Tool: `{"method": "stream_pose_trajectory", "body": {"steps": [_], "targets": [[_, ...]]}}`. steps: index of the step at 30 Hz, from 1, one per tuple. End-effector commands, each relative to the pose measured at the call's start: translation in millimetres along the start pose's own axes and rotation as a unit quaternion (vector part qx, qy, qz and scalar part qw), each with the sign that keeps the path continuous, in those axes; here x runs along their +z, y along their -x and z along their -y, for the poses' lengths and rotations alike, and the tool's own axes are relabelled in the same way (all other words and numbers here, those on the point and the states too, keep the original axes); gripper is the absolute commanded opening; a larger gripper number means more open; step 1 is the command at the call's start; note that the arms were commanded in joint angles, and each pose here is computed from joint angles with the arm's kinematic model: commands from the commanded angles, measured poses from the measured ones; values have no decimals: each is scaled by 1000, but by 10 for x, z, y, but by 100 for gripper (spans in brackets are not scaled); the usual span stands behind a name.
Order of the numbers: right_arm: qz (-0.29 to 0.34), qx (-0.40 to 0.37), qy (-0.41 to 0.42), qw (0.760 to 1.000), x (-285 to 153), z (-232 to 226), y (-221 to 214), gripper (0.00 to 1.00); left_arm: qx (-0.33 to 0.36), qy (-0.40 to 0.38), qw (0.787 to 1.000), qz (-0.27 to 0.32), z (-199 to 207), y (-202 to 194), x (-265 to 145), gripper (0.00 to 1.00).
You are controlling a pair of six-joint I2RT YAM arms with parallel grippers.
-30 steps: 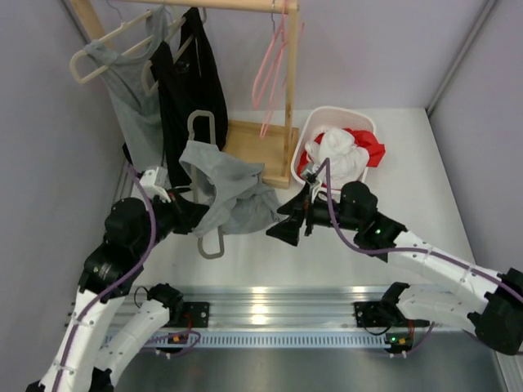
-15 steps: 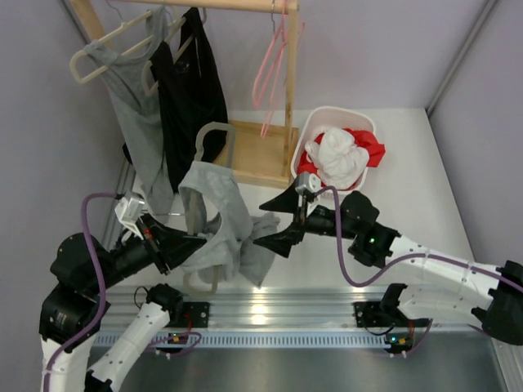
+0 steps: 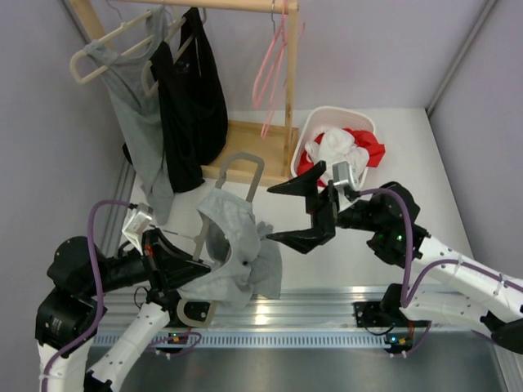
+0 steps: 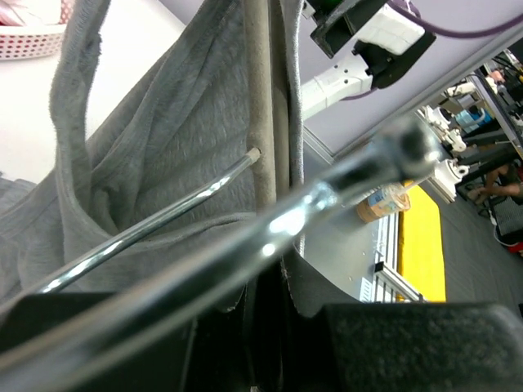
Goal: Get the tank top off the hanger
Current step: Pick up the hanger at the center of the board, then remove the tank top from the hanger.
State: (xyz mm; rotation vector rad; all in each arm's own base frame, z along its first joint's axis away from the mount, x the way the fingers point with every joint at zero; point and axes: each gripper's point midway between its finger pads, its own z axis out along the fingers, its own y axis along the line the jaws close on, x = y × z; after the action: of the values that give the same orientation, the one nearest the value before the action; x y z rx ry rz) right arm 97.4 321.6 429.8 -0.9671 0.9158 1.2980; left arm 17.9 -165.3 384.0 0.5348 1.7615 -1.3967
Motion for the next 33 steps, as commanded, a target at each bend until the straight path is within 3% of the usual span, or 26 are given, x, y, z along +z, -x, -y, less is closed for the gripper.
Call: {"method": "stream_pose_trajectory", "body": {"steps": [1, 4, 11, 12, 13, 17, 20, 25, 33], "targets": [[-13, 7, 58, 998, 155, -148, 76, 99, 5, -29, 1000, -4, 114, -26, -22, 0], [-46, 35, 66, 996, 317, -68, -137, 99, 3, -30, 1000, -6, 114, -26, -17, 0], [-30, 101, 103, 989, 590, -97, -18, 98, -7, -16, 1000, -13, -34, -77, 43, 0], [-31, 129, 103, 986, 617, -102, -9, 95, -3, -10, 1000, -10, -62, -76, 47, 0], [-28, 143, 96, 985, 677, -58, -5, 84, -1, -6, 1000, -8, -91, -77, 54, 0], [-16, 221, 127, 967, 735, -159, 43, 71, -2, 20, 1000, -3, -249, -103, 88, 0], [-10, 232, 158, 960, 675, -278, 87, 79, -1, 49, 999, 2, -384, -99, 102, 0], [-58, 184, 90, 977, 536, -172, -37, 93, 29, 65, 997, 32, -326, 62, 34, 0], [-81, 182, 137, 970, 323, -402, -133, 96, 36, 64, 997, 35, -285, 129, 31, 0]]}}
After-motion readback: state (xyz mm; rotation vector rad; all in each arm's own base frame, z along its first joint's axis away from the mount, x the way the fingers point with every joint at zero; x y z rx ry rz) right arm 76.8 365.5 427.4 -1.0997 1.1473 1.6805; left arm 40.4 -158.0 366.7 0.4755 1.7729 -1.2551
